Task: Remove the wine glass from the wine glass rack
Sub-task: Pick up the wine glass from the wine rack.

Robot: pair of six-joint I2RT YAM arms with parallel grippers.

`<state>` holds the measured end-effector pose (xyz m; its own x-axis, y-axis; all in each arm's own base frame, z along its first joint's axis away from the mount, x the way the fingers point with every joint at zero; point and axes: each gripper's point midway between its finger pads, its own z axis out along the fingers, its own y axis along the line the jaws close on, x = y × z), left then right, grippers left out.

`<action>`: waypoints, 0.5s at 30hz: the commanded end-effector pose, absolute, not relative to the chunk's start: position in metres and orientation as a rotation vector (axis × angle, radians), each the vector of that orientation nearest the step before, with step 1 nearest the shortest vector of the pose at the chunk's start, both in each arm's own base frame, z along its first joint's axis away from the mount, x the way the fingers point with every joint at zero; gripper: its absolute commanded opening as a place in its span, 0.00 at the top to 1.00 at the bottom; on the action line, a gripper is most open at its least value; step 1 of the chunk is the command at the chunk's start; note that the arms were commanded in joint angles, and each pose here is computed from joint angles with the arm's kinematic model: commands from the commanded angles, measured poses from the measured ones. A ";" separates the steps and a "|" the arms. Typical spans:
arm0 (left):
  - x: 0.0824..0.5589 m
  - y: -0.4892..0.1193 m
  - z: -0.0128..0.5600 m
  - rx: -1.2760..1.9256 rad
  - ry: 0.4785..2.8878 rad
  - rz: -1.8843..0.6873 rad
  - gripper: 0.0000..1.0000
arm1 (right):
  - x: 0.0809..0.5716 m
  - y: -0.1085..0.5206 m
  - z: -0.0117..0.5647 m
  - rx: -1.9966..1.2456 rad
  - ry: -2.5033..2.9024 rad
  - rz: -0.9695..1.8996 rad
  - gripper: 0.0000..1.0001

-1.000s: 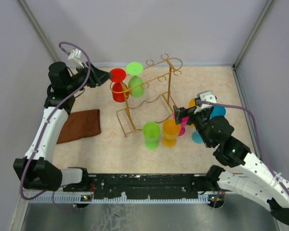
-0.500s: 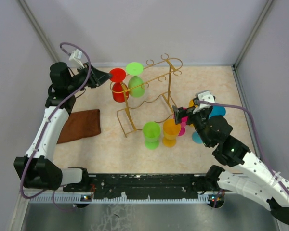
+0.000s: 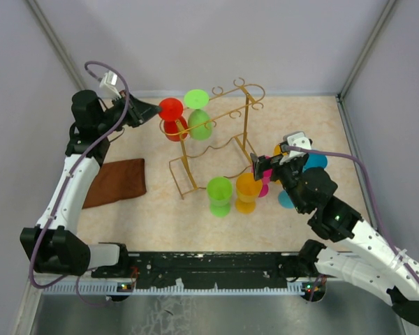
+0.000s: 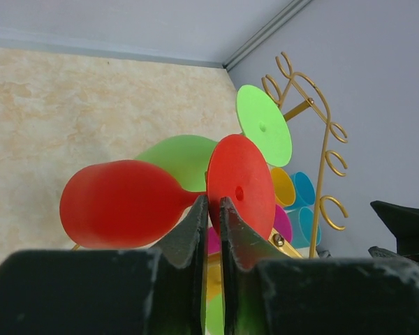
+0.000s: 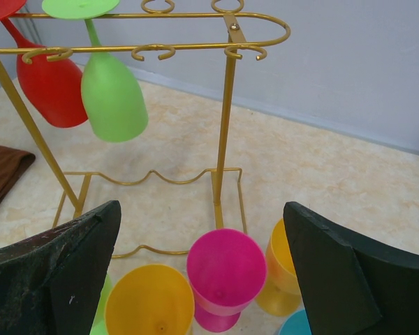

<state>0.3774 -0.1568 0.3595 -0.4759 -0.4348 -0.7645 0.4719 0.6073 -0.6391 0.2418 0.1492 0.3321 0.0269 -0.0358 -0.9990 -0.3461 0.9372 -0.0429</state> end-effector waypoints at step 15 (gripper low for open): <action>0.384 -0.155 0.394 -0.167 1.674 -1.200 1.00 | 0.243 0.139 0.350 -0.261 1.484 0.225 0.01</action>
